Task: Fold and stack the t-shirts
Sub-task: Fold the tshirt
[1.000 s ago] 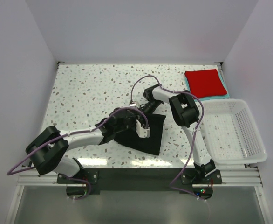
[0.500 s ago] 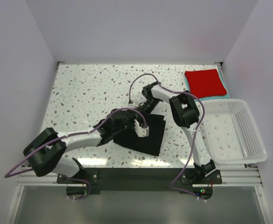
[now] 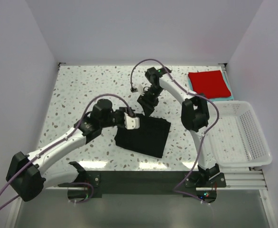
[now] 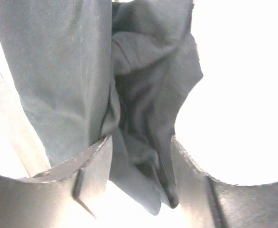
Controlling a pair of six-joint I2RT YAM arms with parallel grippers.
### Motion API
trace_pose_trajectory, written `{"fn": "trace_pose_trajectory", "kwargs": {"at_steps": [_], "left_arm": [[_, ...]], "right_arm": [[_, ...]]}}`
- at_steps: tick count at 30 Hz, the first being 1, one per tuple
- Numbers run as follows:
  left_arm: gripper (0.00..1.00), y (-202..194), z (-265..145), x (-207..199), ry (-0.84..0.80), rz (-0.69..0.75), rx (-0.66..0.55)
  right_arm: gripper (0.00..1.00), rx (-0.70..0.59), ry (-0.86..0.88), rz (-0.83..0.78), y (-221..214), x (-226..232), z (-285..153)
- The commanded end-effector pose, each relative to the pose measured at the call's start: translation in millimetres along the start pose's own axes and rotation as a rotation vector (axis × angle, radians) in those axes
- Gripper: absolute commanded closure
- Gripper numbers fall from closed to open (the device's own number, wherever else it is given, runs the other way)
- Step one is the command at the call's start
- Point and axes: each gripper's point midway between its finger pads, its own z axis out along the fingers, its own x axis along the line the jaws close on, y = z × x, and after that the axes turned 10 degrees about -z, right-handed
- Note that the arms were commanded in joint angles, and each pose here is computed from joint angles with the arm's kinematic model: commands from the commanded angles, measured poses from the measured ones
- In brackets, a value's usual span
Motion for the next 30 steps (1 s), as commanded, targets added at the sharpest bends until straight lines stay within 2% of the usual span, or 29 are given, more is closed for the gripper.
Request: {"fn": "trace_pose_trajectory", "kwargs": {"at_steps": [1,3,4,6,8,9,13,16,24,26,28,29,30], "left_arm": [[0.50,-22.8,-8.6,-4.8,-0.133,-0.295,0.075],[0.49,-47.5,-17.0,9.3,-0.144,-0.420,0.138],[0.47,-48.5,-10.3,19.1,-0.181,-0.466,0.124],[0.47,-61.8,-14.7,44.4,-0.169,-0.543,0.151],[0.46,-87.8,-5.7,51.7,-0.208,-0.615,0.186],[0.46,-87.0,-5.0,63.0,-0.217,-0.640,0.193],[0.44,-119.3,15.8,55.4,-0.390,-0.803,0.219],[0.43,-132.2,22.2,48.0,-0.454,-0.850,0.241],[0.41,-167.6,30.1,24.6,-0.485,-0.884,0.307],[0.41,-172.1,30.1,19.2,-0.494,-0.889,0.314],[0.45,-175.2,28.6,13.7,-0.498,-0.896,0.323],[0.46,-175.9,29.1,13.5,-0.496,-0.891,0.321],[0.50,-176.9,28.3,11.2,-0.497,-0.892,0.324]], "right_arm": [[0.42,0.017,-0.088,0.006,-11.1,2.5,-56.9],[0.39,-0.008,-0.087,0.062,-23.0,-7.1,-70.1],[0.38,-0.044,-0.057,0.114,-30.6,-7.9,-79.3],[0.36,-0.065,-0.025,0.149,-38.9,-5.4,-85.9],[0.35,-0.081,-0.049,0.156,-43.3,-5.1,-93.1],[0.34,-0.083,-0.058,0.151,-46.0,-7.4,-86.2],[0.32,-0.090,-0.058,0.167,-50.2,-6.5,-76.2],[0.32,-0.077,-0.028,0.174,-55.4,-3.6,-67.3],[0.32,-0.007,0.001,0.128,-69.5,9.7,-34.7],[0.34,0.007,0.015,0.113,-69.7,14.5,-30.4],[0.41,0.019,0.021,0.108,-70.7,18.1,-27.7],[0.49,0.017,0.019,0.102,-69.7,18.8,-28.7],[0.53,0.017,0.018,0.101,-69.0,19.6,-30.2]]}}
